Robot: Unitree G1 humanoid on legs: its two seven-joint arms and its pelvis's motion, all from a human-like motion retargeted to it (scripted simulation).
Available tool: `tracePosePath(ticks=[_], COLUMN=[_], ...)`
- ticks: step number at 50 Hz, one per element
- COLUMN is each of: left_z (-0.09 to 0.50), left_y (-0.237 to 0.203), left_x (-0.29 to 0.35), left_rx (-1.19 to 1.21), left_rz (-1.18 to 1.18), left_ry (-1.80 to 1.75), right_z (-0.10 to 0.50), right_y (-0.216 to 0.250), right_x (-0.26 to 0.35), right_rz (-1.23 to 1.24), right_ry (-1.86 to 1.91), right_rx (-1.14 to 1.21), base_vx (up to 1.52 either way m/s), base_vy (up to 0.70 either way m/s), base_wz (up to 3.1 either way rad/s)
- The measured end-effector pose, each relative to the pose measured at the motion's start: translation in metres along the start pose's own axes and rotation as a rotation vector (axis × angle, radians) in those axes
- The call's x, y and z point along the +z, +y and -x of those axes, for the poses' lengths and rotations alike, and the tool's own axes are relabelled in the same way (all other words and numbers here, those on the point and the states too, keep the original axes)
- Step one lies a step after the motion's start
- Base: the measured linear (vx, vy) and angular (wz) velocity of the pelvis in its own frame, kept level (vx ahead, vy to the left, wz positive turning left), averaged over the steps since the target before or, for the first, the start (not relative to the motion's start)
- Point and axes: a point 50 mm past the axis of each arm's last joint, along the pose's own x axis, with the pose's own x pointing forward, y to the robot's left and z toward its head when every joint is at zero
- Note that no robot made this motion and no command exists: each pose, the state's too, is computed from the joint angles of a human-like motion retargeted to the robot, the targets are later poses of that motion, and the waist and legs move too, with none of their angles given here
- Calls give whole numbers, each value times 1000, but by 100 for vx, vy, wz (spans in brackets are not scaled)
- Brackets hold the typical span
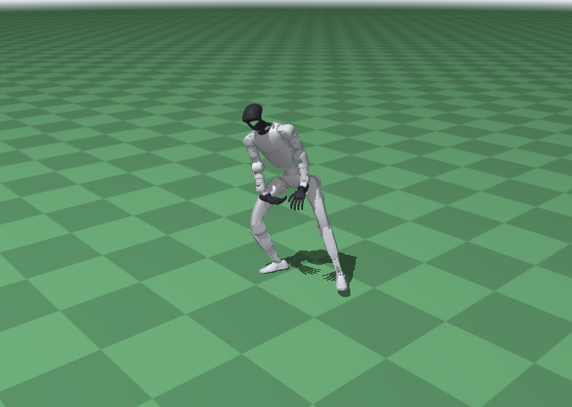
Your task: Kungfu
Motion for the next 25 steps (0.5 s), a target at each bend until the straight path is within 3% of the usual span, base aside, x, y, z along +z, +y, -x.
tracePosePath(ticks=[5,12,25], left_z=[-5,3,63], left_y=[9,13,10], left_x=[-12,-30,-96], left_rx=[18,39,6], left_rz=[-54,-19,440], left_ry=[33,226,797], right_z=[21,56,36], right_y=[-9,-19,4], right_x=[19,59,94], right_rz=[65,366,649], right_ry=[-37,-2,-66], right_rx=[-84,-284,-265], base_vx=[20,21,30], base_vy=[2,21,31], base_wz=[-35,-14,53])
